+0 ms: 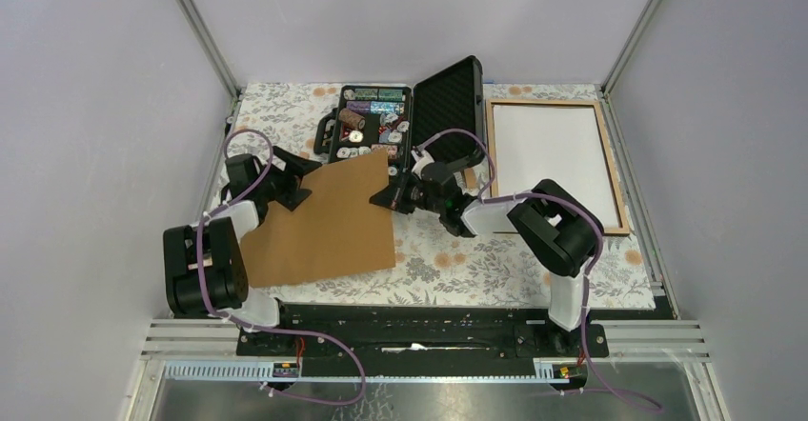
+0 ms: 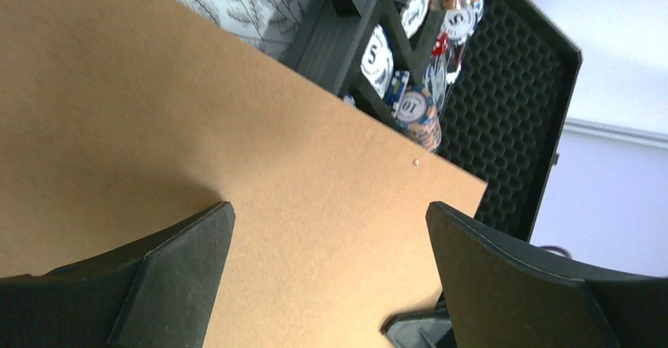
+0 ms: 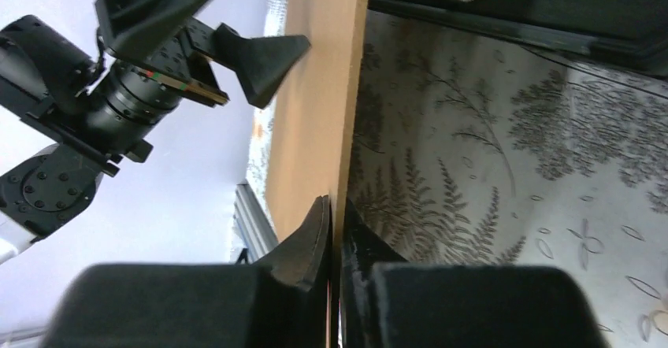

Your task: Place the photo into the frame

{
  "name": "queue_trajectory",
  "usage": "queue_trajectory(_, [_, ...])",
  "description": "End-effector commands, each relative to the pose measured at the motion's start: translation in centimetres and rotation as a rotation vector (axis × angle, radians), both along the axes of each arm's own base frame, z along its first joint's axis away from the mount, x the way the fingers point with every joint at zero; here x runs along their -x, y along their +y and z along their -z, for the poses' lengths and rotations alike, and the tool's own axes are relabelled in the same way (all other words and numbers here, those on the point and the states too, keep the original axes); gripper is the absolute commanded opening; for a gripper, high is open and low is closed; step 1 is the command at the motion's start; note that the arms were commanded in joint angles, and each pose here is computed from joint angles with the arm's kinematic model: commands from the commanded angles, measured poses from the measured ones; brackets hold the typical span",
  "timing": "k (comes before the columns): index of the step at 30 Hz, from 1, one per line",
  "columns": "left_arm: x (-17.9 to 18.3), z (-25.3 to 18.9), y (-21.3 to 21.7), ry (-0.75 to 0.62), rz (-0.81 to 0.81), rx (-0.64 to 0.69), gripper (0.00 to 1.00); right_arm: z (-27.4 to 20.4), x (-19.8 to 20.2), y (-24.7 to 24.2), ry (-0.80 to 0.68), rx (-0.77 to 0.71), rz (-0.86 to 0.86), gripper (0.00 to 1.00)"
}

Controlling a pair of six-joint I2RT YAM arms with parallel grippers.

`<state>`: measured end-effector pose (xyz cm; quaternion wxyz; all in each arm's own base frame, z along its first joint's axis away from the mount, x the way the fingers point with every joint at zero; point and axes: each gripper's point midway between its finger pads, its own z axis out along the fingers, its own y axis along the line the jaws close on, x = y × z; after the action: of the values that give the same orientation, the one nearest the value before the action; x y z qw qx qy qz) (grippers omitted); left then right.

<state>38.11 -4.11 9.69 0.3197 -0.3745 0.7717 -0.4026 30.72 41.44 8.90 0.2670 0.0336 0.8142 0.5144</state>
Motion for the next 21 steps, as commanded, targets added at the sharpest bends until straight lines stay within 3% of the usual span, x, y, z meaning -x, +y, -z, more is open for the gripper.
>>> queue_trajectory(1, [1.0,-4.3,-1.6,-0.051,0.107,-0.078,0.98,-7.1,-0.3,1.8,-0.187,-0.113,-0.092,0.0])
queue_trajectory(6, [1.6,-16.5,-1.9,-0.315,0.139,-0.305,0.99,-16.6,0.5,0.8,-0.387,-0.083,-0.188,0.0])
queue_trajectory(10, [3.4,-24.6,-1.6,-0.483,0.082,-0.433,0.99,-24.3,0.4,-2.7,-0.607,0.05,-0.155,0.0])
queue_trajectory(15, [5.5,-29.4,-1.8,-0.591,0.044,-0.522,0.99,-34.4,2.2,-7.8,-0.981,0.203,-0.143,0.0])
queue_trajectory(21, [6.2,-30.2,-4.3,-0.638,0.112,-0.6,0.99,-44.0,1.3,-17.6,-1.278,0.55,0.191,0.0])
